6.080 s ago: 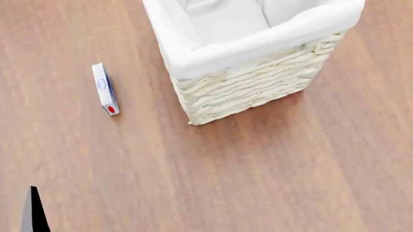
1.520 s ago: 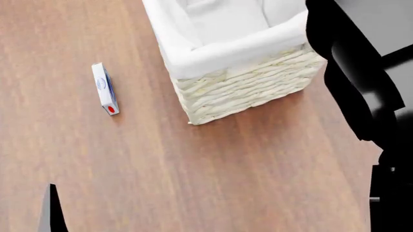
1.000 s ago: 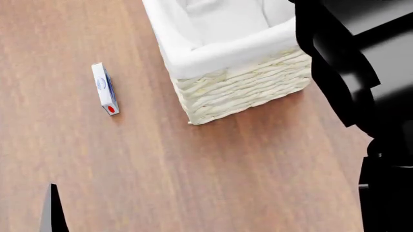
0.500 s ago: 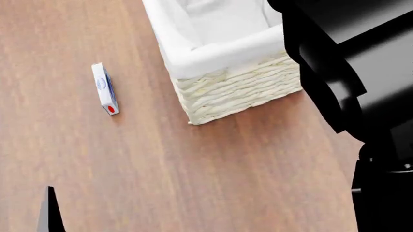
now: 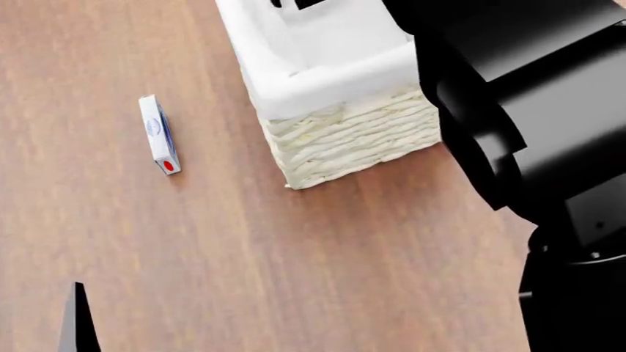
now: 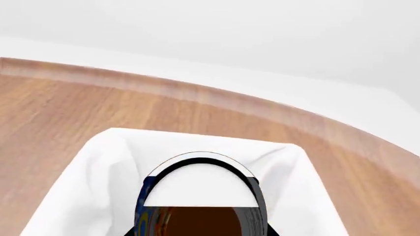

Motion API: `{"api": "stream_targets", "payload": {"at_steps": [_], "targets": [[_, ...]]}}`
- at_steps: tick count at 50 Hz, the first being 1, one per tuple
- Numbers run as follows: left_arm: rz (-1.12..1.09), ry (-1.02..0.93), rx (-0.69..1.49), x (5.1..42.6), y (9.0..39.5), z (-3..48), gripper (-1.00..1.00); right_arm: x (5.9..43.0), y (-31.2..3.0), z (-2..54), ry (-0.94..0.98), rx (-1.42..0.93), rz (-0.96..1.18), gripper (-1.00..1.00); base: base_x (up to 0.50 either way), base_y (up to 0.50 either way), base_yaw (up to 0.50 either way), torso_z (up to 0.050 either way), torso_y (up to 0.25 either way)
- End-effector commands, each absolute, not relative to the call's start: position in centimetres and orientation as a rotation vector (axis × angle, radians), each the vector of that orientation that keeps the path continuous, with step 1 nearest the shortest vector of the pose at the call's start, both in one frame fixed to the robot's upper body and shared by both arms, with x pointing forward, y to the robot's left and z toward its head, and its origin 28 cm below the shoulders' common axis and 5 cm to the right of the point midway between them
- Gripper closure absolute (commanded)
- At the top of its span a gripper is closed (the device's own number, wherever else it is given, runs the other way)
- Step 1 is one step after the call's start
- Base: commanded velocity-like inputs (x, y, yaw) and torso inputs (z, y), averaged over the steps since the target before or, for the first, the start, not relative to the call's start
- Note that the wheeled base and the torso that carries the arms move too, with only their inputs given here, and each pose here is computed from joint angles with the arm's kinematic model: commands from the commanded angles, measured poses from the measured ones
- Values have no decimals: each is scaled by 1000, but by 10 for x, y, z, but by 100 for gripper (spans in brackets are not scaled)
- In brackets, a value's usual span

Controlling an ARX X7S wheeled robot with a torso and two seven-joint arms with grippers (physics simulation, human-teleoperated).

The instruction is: Pick up the alphabet soup and the cream cheese box, and put them in the basket.

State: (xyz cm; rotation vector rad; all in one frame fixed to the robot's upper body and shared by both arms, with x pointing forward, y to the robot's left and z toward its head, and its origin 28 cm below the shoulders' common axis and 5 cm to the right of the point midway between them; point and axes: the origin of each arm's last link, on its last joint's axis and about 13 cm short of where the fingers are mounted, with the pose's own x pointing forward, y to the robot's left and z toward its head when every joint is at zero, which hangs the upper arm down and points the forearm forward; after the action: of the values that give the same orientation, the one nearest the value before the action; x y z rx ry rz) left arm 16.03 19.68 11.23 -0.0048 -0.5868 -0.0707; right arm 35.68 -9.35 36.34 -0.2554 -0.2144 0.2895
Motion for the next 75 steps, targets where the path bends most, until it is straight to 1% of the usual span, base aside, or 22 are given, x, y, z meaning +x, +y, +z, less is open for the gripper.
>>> {"api": "stream_targets", "payload": {"at_steps": [1,25,26,41,54,64,67,71,73,74,75], "targets": [[-68,-582,0,160,197,112,-100,359,-94,361,-227,-281,286,100,0,0,0,0,0],[-71,-582,-1,160,197,111,-100,360,-94,355,-212,-293,285,100,0,0,0,1,1],[-69,-580,2,161,197,111,-100,360,-94,357,-215,-293,280,-100,0,0,0,0,0],[-65,-586,1,160,197,112,-100,359,-95,359,-221,-302,274,-100,0,0,0,0,0],[-71,-585,0,159,196,112,-100,346,-95,368,-273,-297,274,-100,0,0,0,0,0],[-73,-582,2,160,196,112,-100,309,-93,385,-428,-317,285,-100,0,0,0,0,1],[-78,-579,-1,161,195,111,-100,295,-93,378,-466,-304,279,-100,0,0,0,0,0],[-81,-578,0,161,195,111,-100,287,-94,371,-502,-289,261,-100,0,0,0,0,0],[-79,-577,1,161,195,110,-100,281,-96,363,-533,-257,243,-100,0,0,0,0,0],[-78,-576,1,161,195,110,-100,276,-97,356,-561,-287,228,-100,0,0,0,0,0],[-77,-576,1,161,195,111,-100,273,-98,352,-555,-258,233,-100,0,0,0,0,0]]}}
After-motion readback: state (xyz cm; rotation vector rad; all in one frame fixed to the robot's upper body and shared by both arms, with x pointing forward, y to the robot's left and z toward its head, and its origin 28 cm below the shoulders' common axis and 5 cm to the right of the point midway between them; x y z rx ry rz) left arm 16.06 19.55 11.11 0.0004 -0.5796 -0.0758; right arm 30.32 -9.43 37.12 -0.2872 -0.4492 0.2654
